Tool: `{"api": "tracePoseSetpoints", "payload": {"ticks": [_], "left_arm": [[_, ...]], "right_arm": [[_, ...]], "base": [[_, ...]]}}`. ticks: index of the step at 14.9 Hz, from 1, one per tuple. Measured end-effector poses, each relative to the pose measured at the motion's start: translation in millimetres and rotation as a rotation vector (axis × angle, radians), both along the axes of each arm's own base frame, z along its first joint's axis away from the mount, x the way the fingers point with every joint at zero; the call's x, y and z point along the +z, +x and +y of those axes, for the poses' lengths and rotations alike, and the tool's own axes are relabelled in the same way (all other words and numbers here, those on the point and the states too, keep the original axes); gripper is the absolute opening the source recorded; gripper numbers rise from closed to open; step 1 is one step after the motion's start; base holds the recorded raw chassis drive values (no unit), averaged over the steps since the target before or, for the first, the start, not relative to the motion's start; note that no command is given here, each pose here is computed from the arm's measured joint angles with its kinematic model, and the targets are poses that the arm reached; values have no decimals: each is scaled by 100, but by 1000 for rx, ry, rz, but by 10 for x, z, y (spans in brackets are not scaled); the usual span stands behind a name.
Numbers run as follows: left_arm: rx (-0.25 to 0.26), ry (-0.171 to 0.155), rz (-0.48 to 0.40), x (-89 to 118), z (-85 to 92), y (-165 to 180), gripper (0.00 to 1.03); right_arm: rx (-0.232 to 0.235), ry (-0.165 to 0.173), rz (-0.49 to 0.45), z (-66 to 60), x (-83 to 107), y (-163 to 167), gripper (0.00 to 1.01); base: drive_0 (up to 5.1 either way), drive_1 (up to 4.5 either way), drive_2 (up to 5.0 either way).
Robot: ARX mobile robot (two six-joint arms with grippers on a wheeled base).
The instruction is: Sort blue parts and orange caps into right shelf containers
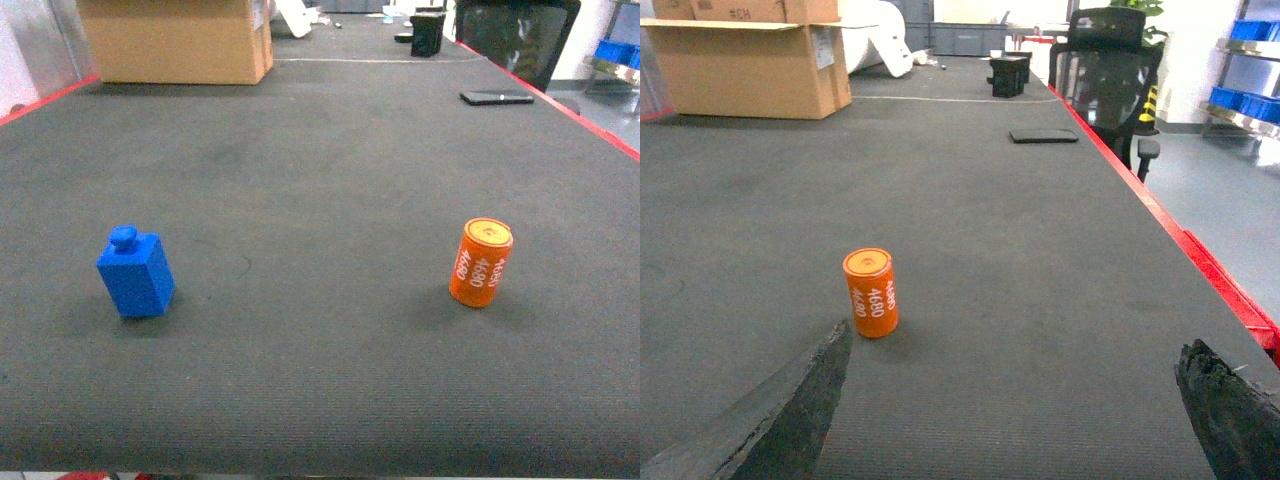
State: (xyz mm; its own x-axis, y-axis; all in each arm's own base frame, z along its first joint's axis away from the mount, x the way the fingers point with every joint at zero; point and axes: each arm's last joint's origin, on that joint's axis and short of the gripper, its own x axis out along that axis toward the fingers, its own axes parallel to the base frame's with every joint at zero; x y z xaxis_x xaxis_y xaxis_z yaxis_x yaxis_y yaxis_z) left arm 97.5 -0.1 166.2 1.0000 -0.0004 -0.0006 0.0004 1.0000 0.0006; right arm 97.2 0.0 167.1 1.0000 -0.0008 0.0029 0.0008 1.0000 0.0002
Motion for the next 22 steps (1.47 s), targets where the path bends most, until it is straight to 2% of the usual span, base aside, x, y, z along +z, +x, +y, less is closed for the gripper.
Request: {"api": "tracePoseSetpoints", "payload": {"ticks": [1, 2, 3, 4, 5, 6, 7, 8, 9, 11, 16, 17, 19, 22], "left_arm": [[95, 8, -14, 22, -15, 23, 98], [171, 4, -19, 48, -59, 69, 98], [228, 7, -6, 44, -84, 132, 98], [312, 6, -7, 44, -69, 214, 98], [340, 2, -18, 59, -65, 315, 98], [312, -5, -40, 116, -94, 480, 98], [260, -18, -97, 264, -136, 800, 98], [211, -18, -119, 320, -190, 1160, 98], [164, -5, -56, 223, -254, 1445, 98], [113, 13, 56, 0, -348, 1752, 98], [82, -1, 112, -201, -502, 2195, 98], [80, -14, 199, -511, -536, 2320, 98], [76, -19, 234, -667, -559, 2386, 98], [79, -13, 294, -882, -567, 2427, 98]], "right_arm": [[-89, -1, 10, 37, 2, 30, 98], [-109, -3, 13, 93, 10, 72, 98], [-111, -2, 16, 156, 15, 123, 98], [-101, 2, 10, 218, 33, 184, 98], [-79, 7, -3, 283, 81, 290, 98], [-51, 14, -16, 333, 143, 415, 98], [-26, 29, -39, 397, 239, 670, 98], [-6, 39, -36, 455, 272, 969, 98], [14, 28, 22, 539, 198, 1263, 98], [57, 11, 111, 661, 56, 1530, 98], [97, 35, 197, 856, -139, 2035, 98], [109, 53, 282, 940, -415, 2295, 98], [115, 75, 313, 975, -559, 2394, 98], [103, 75, 361, 996, -771, 2474, 98]], "base": [[0, 0, 0], [0, 0, 0], [0, 0, 0], [0, 0, 0], [0, 0, 0], [0, 0, 0], [0, 0, 0], [0, 0, 0], [0, 0, 0], [0, 0, 0], [0, 0, 0], [0, 0, 0], [0, 0, 0], [0, 0, 0]]}}
